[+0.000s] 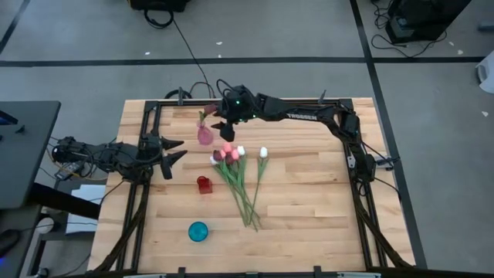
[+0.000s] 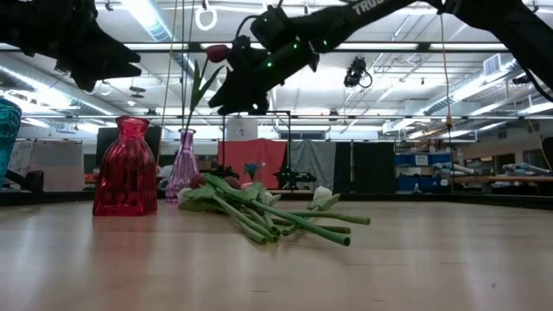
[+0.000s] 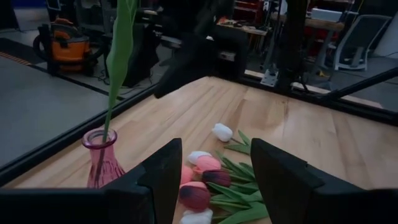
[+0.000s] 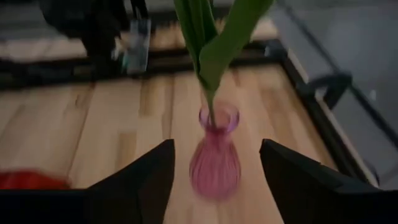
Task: Sort flowers into vase by color
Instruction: Put the right red flower into the pink vase
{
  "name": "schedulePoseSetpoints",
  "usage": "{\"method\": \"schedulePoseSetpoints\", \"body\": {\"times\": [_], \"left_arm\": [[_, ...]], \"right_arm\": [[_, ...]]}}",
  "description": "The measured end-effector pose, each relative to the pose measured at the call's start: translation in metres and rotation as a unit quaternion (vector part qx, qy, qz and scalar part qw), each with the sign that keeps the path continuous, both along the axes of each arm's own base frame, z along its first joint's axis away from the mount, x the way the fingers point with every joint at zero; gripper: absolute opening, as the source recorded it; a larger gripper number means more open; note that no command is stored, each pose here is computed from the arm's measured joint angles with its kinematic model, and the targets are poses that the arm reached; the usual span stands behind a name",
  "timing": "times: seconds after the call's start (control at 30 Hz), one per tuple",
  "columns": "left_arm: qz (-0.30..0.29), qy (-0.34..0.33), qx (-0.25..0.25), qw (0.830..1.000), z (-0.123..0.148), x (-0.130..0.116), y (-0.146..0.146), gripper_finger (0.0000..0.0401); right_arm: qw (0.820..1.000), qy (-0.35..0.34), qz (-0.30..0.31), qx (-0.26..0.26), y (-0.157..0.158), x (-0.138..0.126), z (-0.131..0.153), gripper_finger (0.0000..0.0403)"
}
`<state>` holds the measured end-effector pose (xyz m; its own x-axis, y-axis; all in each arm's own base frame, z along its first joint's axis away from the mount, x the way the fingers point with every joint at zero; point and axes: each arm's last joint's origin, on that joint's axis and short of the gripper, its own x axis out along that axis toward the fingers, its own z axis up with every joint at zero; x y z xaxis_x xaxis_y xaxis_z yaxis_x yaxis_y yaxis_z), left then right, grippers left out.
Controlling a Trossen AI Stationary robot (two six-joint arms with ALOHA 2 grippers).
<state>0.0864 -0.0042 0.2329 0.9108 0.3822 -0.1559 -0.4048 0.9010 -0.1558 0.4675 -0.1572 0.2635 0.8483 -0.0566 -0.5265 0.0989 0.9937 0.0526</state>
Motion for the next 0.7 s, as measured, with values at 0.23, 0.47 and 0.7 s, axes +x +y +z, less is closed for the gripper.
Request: {"method": "schedulePoseSetpoints", "body": {"times": [0.23,0.47,0.7], "left_arm": [[-0.015,-0.007,-0.021,1.000,0.000,0.000,-0.001,0.0197],[-0.030,-0.014,-0.049,0.998,0.000,0.001,-0.002,0.0197],[-0.052,-0.020,-0.080,0.995,0.000,0.001,-0.004,0.0197]], "right_arm": [[0.992,0.121,-0.027,-0.016,0.031,-0.012,0.009,0.0268],[0.992,0.104,-0.063,-0.014,0.066,-0.034,0.053,0.0258],[0.981,0.170,-0.089,0.036,0.125,-0.036,0.012,0.0242]]}}
